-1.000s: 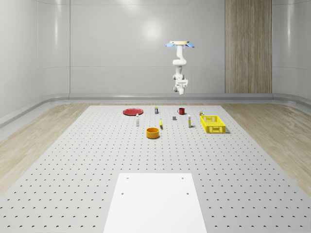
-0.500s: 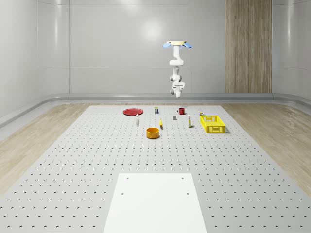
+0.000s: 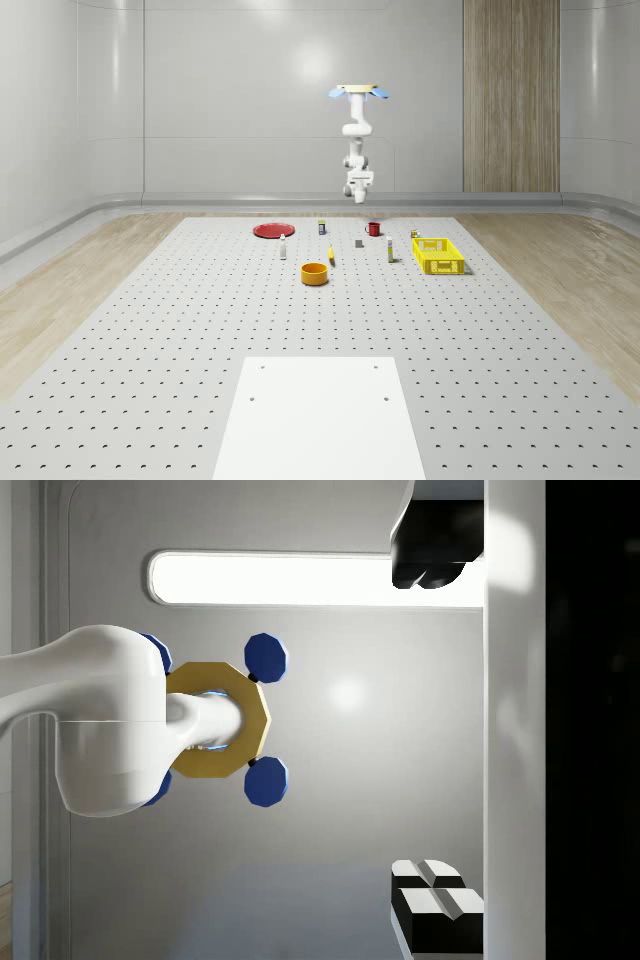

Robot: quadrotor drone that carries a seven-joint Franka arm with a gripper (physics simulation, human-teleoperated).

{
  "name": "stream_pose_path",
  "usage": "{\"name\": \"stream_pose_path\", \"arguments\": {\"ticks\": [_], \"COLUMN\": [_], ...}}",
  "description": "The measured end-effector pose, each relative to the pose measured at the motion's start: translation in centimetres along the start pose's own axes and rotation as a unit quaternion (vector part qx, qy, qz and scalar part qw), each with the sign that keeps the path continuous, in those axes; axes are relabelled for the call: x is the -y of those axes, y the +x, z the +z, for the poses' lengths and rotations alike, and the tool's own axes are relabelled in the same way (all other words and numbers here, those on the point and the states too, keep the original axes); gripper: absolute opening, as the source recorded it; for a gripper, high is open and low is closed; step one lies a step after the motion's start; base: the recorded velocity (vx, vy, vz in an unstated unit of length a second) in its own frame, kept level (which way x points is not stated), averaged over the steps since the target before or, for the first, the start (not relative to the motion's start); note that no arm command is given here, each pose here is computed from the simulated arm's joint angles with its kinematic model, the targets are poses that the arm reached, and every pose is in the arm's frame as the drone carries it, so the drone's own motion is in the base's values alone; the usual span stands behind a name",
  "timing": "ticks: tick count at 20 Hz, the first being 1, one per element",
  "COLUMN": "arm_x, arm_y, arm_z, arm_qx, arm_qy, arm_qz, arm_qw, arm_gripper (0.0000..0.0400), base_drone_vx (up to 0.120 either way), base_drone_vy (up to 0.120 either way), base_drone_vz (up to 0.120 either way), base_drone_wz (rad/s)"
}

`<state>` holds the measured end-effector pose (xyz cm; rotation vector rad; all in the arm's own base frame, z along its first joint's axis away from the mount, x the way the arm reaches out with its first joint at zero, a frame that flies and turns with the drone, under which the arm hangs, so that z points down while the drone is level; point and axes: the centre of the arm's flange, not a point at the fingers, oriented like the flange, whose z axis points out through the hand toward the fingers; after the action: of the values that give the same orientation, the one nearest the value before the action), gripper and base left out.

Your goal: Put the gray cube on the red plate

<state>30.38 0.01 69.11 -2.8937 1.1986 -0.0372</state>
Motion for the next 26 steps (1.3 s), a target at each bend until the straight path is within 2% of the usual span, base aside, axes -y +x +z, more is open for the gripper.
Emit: {"name": "stream_pose_path", "arguments": {"ticks": [9, 26], "arm_x": [-0.03, 0.19], "arm_y": [-0.06, -0.46], "arm_z": [-0.03, -0.02], "arm_qx": [-0.003, -0.023], "arm_qy": [0.002, -0.009], "arm_qz": [0.0, 0.0], "arm_qw": [1.0, 1.0], "arm_gripper": [0.04, 0.04], "base_drone_vx": [0.12, 0.12], "base_drone_vy": [-0.111, 0.0], "base_drone_vz": [0.0, 0.0], "base_drone_wz": [0.0, 0.0]}}
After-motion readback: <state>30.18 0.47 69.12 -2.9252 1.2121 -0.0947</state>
